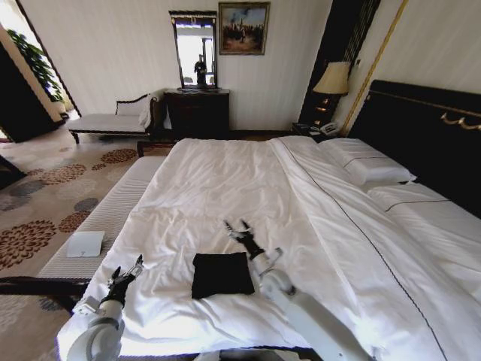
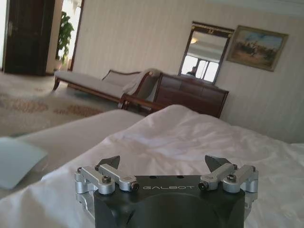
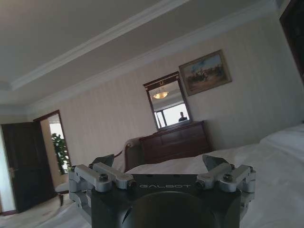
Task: Fold the clothes on the bed.
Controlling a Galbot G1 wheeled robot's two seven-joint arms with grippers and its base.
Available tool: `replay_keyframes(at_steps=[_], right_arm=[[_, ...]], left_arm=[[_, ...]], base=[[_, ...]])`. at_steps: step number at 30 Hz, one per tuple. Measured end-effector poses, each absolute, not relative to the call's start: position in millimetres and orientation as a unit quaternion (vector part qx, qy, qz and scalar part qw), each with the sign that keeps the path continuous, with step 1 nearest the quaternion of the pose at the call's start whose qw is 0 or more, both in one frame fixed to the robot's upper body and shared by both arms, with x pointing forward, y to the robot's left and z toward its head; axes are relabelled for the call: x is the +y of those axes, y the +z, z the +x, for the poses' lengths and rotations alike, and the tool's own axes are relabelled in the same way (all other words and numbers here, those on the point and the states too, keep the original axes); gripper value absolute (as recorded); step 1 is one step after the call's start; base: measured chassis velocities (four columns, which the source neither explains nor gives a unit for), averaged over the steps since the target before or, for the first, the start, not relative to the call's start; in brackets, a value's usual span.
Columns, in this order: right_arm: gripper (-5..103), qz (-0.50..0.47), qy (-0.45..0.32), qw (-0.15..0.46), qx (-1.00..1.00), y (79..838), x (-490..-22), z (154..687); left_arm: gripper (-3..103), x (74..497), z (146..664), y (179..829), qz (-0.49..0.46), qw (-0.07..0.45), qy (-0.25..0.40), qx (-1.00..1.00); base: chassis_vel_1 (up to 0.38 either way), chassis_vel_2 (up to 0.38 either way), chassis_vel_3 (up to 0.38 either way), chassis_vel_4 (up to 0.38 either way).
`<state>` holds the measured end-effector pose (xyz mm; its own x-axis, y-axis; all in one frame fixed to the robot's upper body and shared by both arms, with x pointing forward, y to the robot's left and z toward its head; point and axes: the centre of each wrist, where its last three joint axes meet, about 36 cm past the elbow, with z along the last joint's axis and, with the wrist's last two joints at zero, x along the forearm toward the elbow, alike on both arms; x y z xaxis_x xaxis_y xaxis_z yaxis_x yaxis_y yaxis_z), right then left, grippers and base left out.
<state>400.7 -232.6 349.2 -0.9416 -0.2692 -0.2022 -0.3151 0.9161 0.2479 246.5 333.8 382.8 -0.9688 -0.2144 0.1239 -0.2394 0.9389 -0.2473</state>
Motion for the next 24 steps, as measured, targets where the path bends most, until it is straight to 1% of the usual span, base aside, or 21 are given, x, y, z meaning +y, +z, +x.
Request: replay_keyframes(at_steps=[2,3,4,5,6,8,9,10,14,24], right_arm=[[100,-0.143,0.132,0.085,0.977,350.5,-237.4,397.8],[100,-0.114,0.107,0.088,0.984,355.0,-254.0,385.9],[100,-0.064,0.074,0.086,0.992,363.1,-276.2,366.5],[100,-0.034,0.056,0.084,0.994,368.3,-286.8,352.7],[100,-0.034,0.056,0.084,0.994,368.3,-286.8,352.7],[100,0.033,0.023,0.087,0.995,380.4,-299.2,314.4],[100,0.076,-0.022,0.084,0.993,393.7,-300.5,263.0],[100,0.082,-0.039,0.086,0.992,399.4,-299.9,250.8],[100,0.083,-0.068,0.093,0.99,414.5,-295.6,230.4],[100,0.078,-0.066,0.094,0.99,415.0,-293.2,230.4]], left_arm=[[100,332.6,246.2,383.4,0.113,0.044,0.126,-0.985],[100,326.2,244.3,387.4,0.101,0.027,0.102,-0.989],[100,316.4,241.1,394.6,0.085,0.012,0.078,-0.993],[100,310.5,239.6,398.8,0.077,0.008,0.071,-0.994],[100,310.5,239.6,398.8,0.077,0.008,0.071,-0.994],[100,296.3,237.5,412.3,0.056,-0.004,0.067,-0.996],[100,282.9,236.4,425.4,0.036,-0.012,0.065,-0.997],[100,279.6,236.2,429.2,0.031,-0.016,0.065,-0.997],[100,274.5,231.6,438.0,0.015,-0.018,0.063,-0.998],[100,274.6,231.0,438.7,0.012,-0.016,0.062,-0.998]], base=[[0.0,0.0,0.0,0.0],[0.0,0.0,0.0,0.0],[0.0,0.0,0.0,0.0],[0.0,0.0,0.0,0.0],[0.0,0.0,0.0,0.0],[0.0,0.0,0.0,0.0],[0.0,0.0,0.0,0.0],[0.0,0.0,0.0,0.0],[0.0,0.0,0.0,0.0],[0.0,0.0,0.0,0.0]])
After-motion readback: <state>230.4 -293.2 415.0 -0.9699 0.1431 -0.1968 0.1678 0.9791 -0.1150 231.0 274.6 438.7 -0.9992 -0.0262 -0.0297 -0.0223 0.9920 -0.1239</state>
